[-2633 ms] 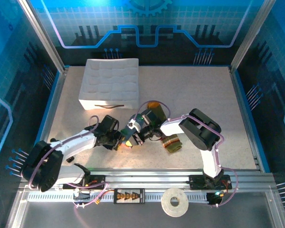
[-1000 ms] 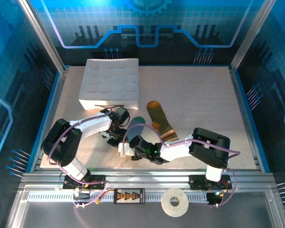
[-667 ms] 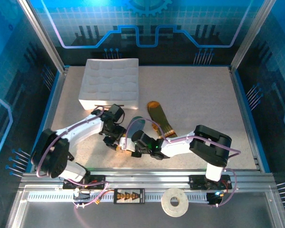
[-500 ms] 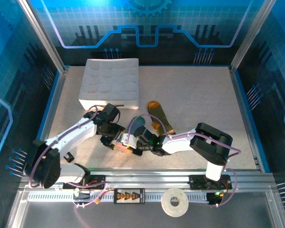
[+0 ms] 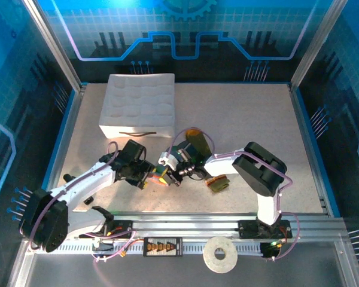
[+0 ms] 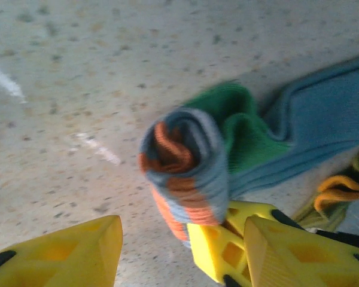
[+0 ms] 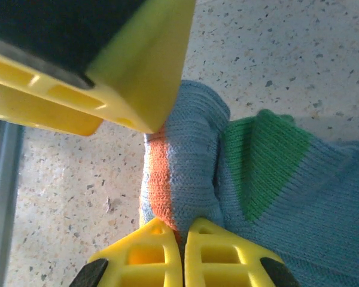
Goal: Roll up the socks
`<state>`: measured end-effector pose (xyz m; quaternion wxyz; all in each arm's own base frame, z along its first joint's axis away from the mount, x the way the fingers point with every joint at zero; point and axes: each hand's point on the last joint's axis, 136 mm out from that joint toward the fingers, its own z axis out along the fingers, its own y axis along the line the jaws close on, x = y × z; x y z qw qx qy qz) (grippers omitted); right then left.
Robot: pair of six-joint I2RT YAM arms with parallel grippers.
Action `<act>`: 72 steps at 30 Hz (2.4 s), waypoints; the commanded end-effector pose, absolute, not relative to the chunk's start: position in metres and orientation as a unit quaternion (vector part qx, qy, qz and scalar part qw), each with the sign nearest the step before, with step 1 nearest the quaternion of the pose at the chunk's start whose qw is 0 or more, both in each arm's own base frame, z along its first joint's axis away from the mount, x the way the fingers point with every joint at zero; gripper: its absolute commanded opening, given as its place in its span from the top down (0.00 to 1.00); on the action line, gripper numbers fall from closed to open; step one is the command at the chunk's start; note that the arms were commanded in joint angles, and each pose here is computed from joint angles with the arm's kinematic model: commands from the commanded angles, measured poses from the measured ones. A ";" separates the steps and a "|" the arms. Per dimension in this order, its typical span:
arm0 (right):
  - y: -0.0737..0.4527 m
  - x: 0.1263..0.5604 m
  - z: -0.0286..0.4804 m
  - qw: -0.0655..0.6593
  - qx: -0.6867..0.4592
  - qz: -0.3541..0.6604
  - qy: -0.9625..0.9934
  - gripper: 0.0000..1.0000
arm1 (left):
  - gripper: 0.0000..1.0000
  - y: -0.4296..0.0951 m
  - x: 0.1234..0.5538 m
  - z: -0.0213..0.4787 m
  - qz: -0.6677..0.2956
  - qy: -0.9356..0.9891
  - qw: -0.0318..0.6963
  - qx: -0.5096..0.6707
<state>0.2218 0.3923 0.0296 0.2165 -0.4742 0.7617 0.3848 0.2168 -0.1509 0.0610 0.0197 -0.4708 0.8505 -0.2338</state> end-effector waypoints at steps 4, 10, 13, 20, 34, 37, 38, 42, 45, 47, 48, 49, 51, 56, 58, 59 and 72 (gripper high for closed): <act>0.330 0.189 -0.052 0.039 -0.387 0.332 0.859 1.00 | 0.47 -0.159 0.224 0.047 -0.241 0.862 0.028 -0.445; 0.324 0.194 -0.055 0.038 -0.359 0.343 0.867 1.00 | 0.48 -0.164 0.222 0.039 -0.228 0.870 0.022 -0.436; 0.323 0.195 -0.057 0.034 -0.348 0.347 0.870 1.00 | 0.48 -0.167 0.223 0.032 -0.223 0.874 0.018 -0.431; 0.325 0.200 -0.058 0.040 -0.351 0.342 0.871 1.00 | 0.60 -0.156 0.205 0.003 -0.153 0.884 -0.014 -0.442; 0.352 0.207 0.073 0.412 -0.550 0.216 0.693 0.52 | 1.00 -0.134 0.137 -0.005 0.001 0.857 -0.142 -0.496; 0.357 0.194 0.084 0.435 -0.581 0.182 0.663 0.49 | 1.00 -0.141 0.143 -0.003 0.004 0.854 -0.146 -0.500; 0.360 0.188 0.082 0.436 -0.591 0.172 0.657 0.48 | 1.00 -0.143 0.144 -0.003 0.008 0.854 -0.149 -0.499; 0.371 0.179 0.069 0.436 -0.617 0.121 0.644 0.47 | 1.00 -0.149 0.152 -0.003 0.017 0.859 -0.155 -0.489; 0.378 0.187 0.062 0.439 -0.615 0.087 0.650 0.48 | 1.00 -0.150 0.154 -0.004 0.020 0.859 -0.155 -0.487; 0.382 0.194 0.059 0.443 -0.616 0.063 0.649 0.48 | 1.00 -0.152 0.157 -0.004 0.019 0.860 -0.156 -0.485; 0.385 0.196 0.058 0.444 -0.617 0.056 0.647 0.49 | 1.00 -0.153 0.158 -0.004 0.018 0.861 -0.157 -0.483; 0.388 0.197 0.058 0.443 -0.621 0.055 0.644 0.51 | 1.00 -0.154 0.159 -0.005 0.018 0.861 -0.160 -0.482; 0.394 0.196 0.057 0.442 -0.626 0.056 0.640 0.54 | 1.00 -0.156 0.161 -0.004 0.016 0.863 -0.160 -0.479; 0.389 0.198 0.038 0.411 -0.626 0.034 0.661 0.66 | 1.00 -0.160 0.166 -0.002 0.009 0.864 -0.158 -0.477; 0.382 0.196 0.026 0.396 -0.626 0.029 0.671 0.70 | 1.00 -0.161 0.168 -0.001 0.004 0.865 -0.157 -0.476; 0.378 0.195 0.021 0.388 -0.625 0.026 0.677 0.71 | 1.00 -0.161 0.169 0.000 0.002 0.866 -0.155 -0.476; 0.336 0.197 -0.023 0.308 -0.606 -0.017 0.733 0.94 | 0.91 -0.168 0.177 0.020 -0.053 0.863 -0.148 -0.481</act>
